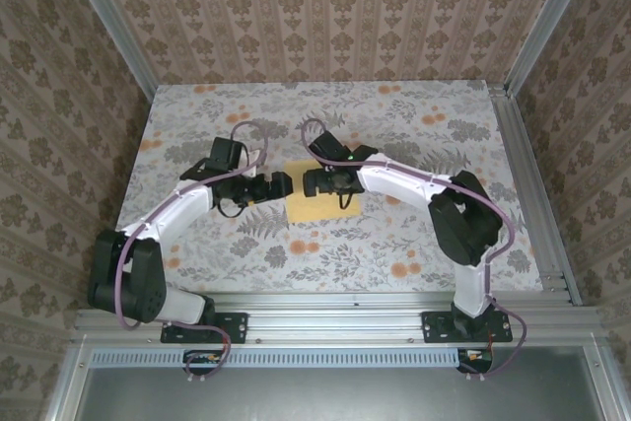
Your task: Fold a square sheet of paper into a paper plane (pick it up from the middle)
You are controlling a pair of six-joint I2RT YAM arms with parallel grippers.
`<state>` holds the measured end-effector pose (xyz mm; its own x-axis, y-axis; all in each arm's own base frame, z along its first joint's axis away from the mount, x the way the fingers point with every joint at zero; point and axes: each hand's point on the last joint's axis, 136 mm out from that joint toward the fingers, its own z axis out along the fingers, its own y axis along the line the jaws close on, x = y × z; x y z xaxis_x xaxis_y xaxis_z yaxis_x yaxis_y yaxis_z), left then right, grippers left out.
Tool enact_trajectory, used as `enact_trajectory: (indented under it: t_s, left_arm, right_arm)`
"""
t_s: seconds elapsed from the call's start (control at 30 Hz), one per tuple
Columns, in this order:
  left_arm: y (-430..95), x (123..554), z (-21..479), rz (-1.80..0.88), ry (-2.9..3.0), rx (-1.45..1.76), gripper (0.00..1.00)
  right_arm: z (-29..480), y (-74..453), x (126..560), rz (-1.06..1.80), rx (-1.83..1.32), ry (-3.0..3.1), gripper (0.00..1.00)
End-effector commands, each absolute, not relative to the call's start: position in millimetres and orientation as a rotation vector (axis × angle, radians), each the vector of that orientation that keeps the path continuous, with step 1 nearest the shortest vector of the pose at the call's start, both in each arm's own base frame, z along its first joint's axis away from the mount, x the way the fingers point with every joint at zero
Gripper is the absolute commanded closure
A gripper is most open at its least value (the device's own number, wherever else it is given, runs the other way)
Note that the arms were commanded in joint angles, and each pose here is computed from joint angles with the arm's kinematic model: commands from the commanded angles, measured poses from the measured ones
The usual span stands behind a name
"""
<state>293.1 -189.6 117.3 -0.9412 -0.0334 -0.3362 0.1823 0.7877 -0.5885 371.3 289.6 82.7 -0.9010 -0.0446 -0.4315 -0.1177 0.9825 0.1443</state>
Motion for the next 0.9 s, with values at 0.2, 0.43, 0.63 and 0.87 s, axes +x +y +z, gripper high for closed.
enact_trajectory:
  t_s: [0.2, 0.43, 0.63, 0.87]
  left_arm:
    - [-180.7, 278.2, 105.1, -0.930, 2.663, 0.130, 0.00]
    - [-174.8, 272.6, 97.2, -0.918, 2.678, 0.128, 0.00]
    - [-171.3, 269.9, 92.1, -0.911, 2.690, 0.132, 0.00]
    - [-172.0, 270.5, 88.7, -0.918, 2.702, 0.134, 0.00]
  right_arm:
    - [52.8, 291.2, 387.5, 0.072, -0.081, 2.743, 0.04]
    - [38.7, 299.9, 392.4, 0.069, -0.066, 2.767, 0.05]
    - [26.1, 306.1, 396.2, 0.043, -0.076, 2.791, 0.07]
    - [9.5, 305.9, 397.9, -0.012, -0.084, 2.822, 0.09]
